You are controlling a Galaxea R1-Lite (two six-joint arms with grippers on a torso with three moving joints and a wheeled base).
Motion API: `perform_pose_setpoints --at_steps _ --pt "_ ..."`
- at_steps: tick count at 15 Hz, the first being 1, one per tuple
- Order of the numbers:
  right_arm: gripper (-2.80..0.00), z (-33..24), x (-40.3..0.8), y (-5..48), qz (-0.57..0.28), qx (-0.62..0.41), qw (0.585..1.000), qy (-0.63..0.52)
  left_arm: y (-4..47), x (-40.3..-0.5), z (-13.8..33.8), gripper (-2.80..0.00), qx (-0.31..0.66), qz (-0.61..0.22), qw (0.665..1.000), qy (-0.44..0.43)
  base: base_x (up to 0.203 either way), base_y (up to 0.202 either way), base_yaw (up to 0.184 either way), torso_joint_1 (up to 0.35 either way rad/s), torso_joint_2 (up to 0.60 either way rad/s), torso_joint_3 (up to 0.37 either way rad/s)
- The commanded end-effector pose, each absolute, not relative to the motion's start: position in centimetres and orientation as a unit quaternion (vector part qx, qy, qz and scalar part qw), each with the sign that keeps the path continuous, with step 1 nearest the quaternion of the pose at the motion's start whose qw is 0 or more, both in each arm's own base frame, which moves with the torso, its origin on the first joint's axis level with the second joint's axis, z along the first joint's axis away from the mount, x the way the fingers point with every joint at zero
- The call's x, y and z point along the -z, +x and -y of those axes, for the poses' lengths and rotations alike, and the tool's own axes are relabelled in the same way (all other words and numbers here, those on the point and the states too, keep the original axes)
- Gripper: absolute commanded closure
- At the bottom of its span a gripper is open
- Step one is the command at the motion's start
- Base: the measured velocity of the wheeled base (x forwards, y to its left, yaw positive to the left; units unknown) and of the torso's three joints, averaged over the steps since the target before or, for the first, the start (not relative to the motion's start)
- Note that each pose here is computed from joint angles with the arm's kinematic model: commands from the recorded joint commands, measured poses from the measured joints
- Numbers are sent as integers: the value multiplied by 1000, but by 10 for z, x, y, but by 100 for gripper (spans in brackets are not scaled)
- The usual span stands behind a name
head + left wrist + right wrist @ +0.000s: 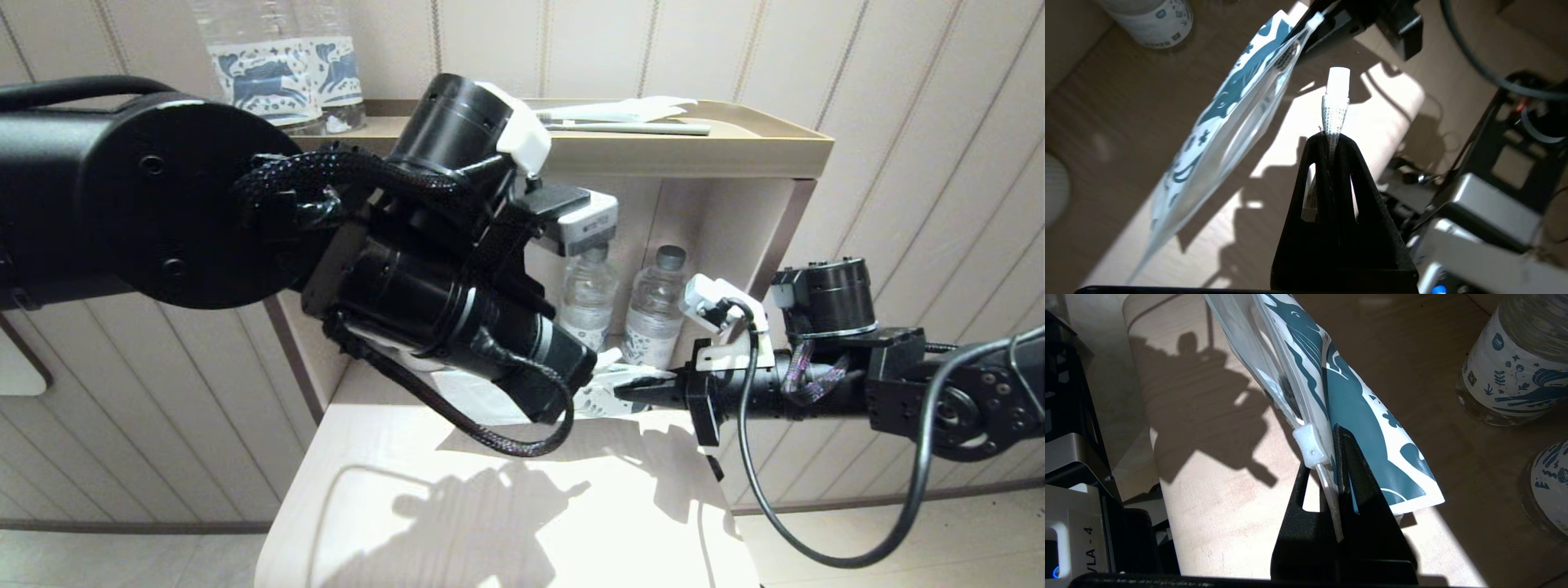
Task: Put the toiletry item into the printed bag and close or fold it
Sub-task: Place the comb into the storage bag
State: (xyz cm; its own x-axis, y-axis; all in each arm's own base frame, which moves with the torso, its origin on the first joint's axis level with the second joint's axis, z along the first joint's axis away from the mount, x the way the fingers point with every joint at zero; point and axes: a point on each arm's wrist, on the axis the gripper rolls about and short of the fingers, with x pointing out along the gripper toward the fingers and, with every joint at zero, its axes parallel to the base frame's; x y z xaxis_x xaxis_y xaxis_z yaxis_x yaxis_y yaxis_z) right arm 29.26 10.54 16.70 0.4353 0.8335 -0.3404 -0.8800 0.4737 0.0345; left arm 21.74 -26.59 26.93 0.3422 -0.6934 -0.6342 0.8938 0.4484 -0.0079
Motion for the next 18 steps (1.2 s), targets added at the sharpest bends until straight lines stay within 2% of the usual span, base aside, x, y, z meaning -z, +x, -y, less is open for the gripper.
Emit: perform_pose_setpoints --at_steps 1,6,10,12,18 --pt "0 -105 -167 293 -155 -509 843 -74 223 -269 252 0 501 -263 794 223 0 0 0 0 0 0" --pt "0 -105 -157 286 -149 -520 834 -110 237 -278 248 0 504 -229 791 262 0 0 0 0 0 0" --pt "0 -104 -160 282 -140 -521 834 -117 233 -266 245 0 534 -264 739 314 0 0 0 0 0 0" --pt "0 -104 -162 282 -137 -521 834 -119 233 -259 245 0 541 -272 723 332 0 0 0 0 0 0" --pt "0 -103 -161 278 -137 -523 833 -119 242 -244 254 0 543 -289 708 346 0 0 0 0 0 0"
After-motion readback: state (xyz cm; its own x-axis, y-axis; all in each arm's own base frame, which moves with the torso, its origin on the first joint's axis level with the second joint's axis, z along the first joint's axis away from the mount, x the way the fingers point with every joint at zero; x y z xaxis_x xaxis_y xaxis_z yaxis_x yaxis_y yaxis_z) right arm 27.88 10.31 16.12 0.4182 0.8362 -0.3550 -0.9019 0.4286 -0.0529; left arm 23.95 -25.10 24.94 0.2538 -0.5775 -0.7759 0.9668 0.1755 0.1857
